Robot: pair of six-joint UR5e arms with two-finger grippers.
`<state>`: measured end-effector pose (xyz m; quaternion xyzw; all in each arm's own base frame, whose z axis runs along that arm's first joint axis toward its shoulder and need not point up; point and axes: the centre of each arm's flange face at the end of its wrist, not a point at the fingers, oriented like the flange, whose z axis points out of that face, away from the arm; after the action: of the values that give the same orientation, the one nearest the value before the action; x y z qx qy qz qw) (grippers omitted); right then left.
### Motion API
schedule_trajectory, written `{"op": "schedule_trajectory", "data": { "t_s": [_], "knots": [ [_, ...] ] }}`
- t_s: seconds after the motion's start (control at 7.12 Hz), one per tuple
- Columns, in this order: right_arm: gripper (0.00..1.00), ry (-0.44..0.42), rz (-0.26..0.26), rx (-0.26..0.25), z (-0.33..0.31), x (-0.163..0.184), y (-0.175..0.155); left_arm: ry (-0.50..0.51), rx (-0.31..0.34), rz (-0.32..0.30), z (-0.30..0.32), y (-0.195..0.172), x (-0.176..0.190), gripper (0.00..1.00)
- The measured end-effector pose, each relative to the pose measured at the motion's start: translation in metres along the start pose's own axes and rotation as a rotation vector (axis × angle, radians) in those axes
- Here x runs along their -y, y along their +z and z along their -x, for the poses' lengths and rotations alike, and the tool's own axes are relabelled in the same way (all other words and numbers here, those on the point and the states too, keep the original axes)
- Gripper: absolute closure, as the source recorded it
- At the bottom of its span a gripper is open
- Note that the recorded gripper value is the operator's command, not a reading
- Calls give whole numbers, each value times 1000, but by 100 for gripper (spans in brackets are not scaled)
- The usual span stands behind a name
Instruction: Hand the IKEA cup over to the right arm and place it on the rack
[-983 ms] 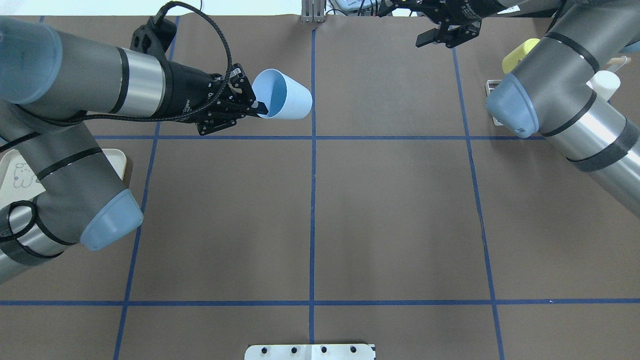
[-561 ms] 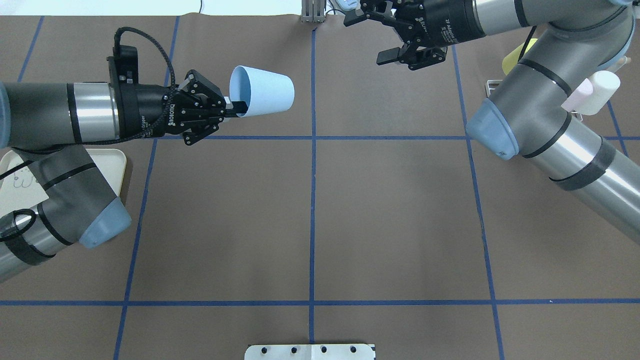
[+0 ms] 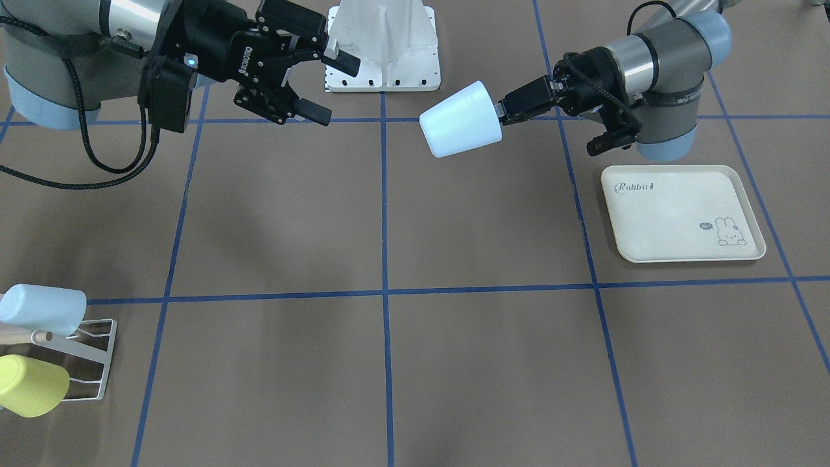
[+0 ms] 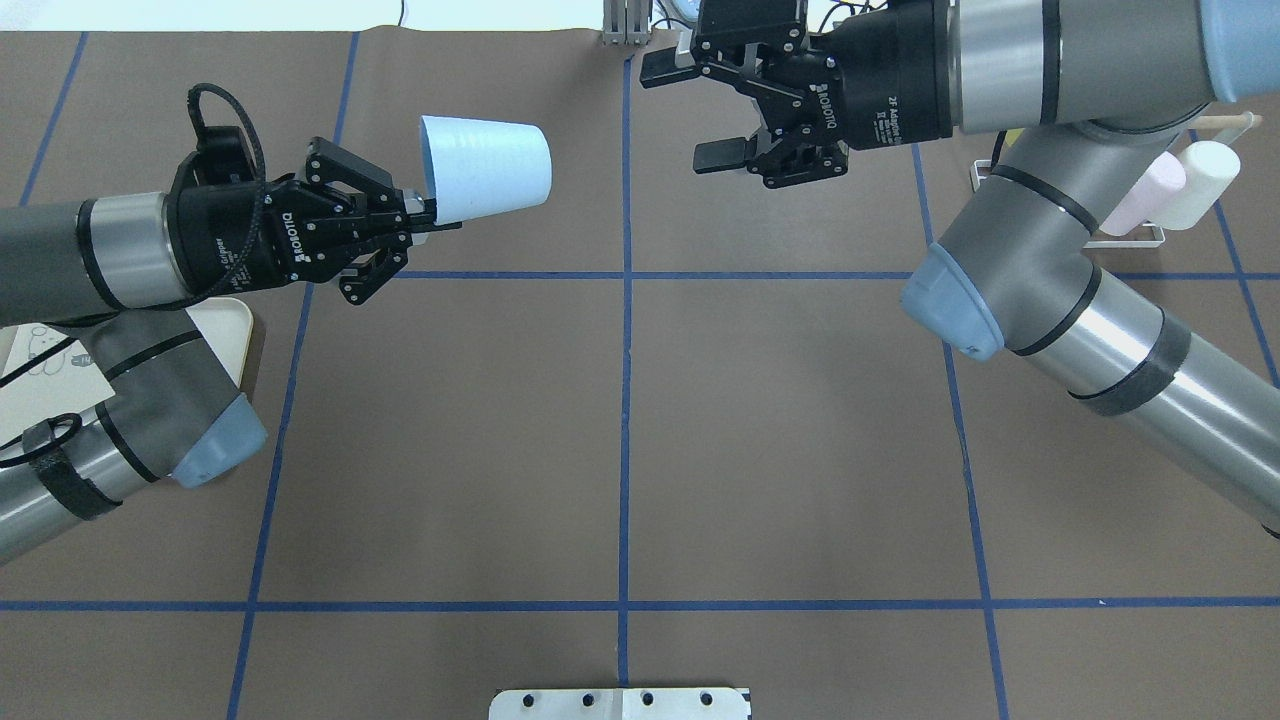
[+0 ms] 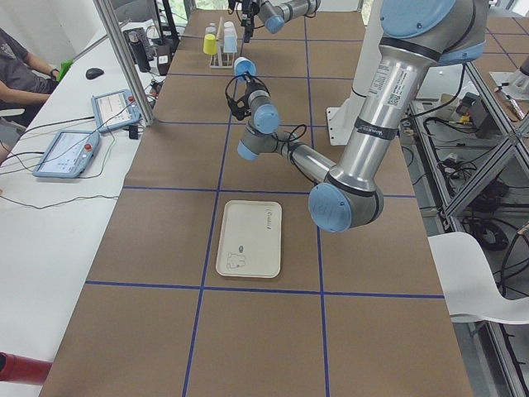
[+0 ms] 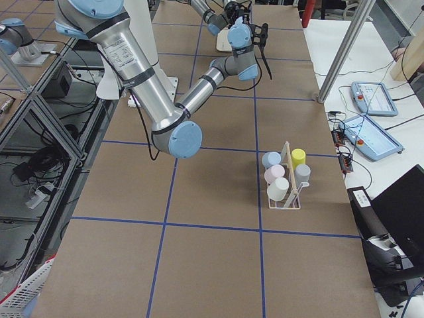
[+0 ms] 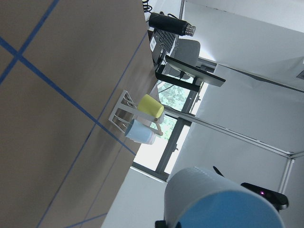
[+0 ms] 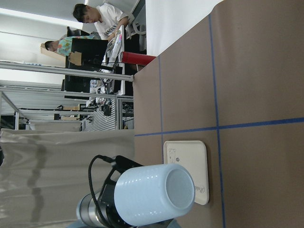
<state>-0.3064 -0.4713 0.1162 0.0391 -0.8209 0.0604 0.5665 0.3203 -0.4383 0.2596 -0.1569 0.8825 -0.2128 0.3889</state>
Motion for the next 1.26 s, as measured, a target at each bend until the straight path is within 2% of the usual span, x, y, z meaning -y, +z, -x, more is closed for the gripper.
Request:
{"op": "schedule_trajectory", "data": {
  "t_s": [0.28, 0.7, 0.98, 1.26],
  "knots": [
    [2, -23, 35, 75, -1, -19, 7, -96, -71, 87, 0, -5, -11, 100],
    [2, -15, 47, 208, -5, -49, 24, -215, -140, 190, 6, -6, -27, 100],
    [2, -8, 45, 247, -5, -58, 29, -282, -208, 260, 19, -2, -43, 100],
    [2, 1, 46, 261, -4, -63, 33, -341, -264, 298, 36, 7, -59, 100]
  ]
}}
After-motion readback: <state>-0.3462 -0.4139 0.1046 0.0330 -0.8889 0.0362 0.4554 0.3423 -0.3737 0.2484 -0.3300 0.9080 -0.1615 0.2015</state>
